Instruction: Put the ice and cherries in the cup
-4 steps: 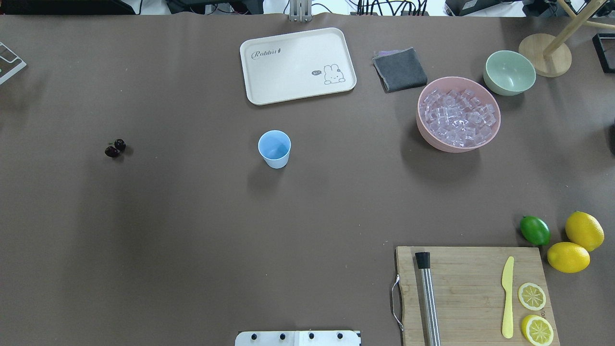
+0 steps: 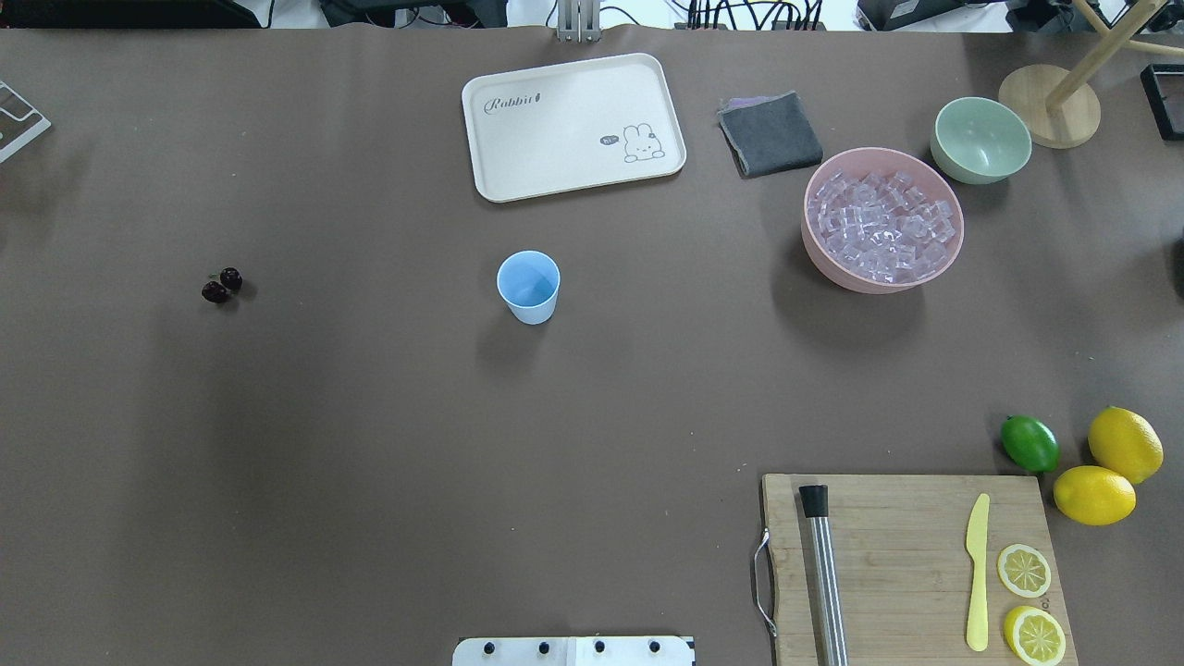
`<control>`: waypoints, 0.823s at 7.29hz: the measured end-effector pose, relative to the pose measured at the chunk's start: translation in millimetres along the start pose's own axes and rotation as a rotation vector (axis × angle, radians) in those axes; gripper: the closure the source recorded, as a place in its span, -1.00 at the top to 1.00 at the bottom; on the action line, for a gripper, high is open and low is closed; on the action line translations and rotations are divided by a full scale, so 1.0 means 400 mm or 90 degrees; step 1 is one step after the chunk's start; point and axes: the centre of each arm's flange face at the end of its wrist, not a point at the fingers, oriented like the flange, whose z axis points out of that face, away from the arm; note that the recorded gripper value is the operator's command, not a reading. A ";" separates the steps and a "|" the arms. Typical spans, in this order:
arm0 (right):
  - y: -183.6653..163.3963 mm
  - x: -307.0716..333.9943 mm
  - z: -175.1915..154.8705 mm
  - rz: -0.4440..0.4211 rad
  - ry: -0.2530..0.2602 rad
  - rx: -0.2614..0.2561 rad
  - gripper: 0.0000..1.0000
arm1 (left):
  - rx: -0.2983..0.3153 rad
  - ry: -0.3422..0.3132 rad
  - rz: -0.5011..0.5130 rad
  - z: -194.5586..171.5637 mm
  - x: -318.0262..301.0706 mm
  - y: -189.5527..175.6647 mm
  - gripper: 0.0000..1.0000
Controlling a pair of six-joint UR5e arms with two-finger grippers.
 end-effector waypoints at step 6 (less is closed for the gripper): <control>-0.222 -0.398 0.062 0.044 -0.068 -0.015 0.95 | 0.014 0.004 0.015 -0.013 0.032 -0.044 0.96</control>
